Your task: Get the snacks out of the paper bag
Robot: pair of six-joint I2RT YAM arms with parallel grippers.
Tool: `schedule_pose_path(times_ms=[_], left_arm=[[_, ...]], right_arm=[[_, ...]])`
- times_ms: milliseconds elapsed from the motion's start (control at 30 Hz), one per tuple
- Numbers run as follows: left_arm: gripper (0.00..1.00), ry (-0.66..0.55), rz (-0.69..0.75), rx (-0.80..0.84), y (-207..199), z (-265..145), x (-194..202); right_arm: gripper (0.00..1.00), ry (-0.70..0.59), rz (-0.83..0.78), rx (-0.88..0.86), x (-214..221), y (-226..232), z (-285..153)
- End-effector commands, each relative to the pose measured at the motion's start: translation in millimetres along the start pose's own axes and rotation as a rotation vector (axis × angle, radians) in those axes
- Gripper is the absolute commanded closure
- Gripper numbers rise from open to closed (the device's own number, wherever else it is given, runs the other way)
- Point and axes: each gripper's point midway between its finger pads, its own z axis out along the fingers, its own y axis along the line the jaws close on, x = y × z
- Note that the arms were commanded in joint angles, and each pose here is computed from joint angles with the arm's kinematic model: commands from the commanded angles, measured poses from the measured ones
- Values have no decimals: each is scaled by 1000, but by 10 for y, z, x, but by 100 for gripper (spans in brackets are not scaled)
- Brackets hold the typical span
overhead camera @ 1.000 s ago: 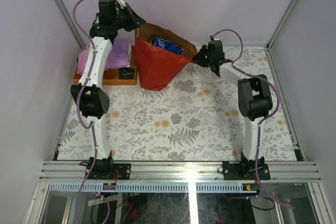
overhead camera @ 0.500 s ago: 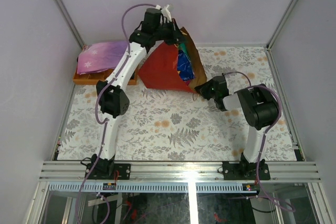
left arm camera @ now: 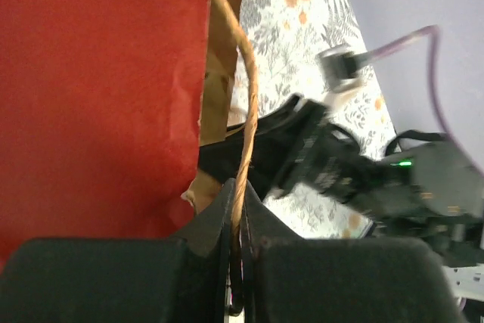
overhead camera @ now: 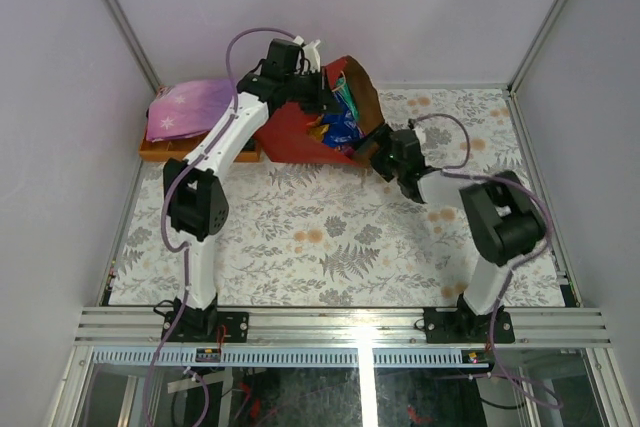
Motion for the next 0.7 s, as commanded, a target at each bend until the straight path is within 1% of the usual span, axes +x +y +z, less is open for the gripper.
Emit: schedule_pose_path(times_ms=[0, 67, 133, 167, 233, 300, 400, 500, 667], left_arm=[[100, -17, 69, 57, -259, -293, 72], [100, -19, 71, 79, -335, -335, 134], [100, -17, 70, 84, -376, -358, 180], [100, -16, 66, 83, -385, -358, 195], [100, -21, 45, 92, -431, -376, 191], [100, -44, 16, 112, -482, -378, 147], [100, -85, -8, 144, -600, -410, 31], [100, -120, -22, 128, -635, -432, -81], [100, -149, -40, 115, -647, -426, -189]], right_arm=[[1, -151, -217, -1, -416, 235, -713], [1, -226, -304, 11, -581, 252, -969], [1, -288, -375, -20, -725, 377, -1158], [0, -298, -419, -60, -755, 483, -1208], [2, -266, -495, -148, -715, 695, -1192], [4, -203, -519, -207, -619, 837, -1077], [7, -124, -501, -252, -495, 921, -873], [10, -132, -478, -258, -486, 898, -676], [10, -117, -474, -228, -536, 814, -261]])
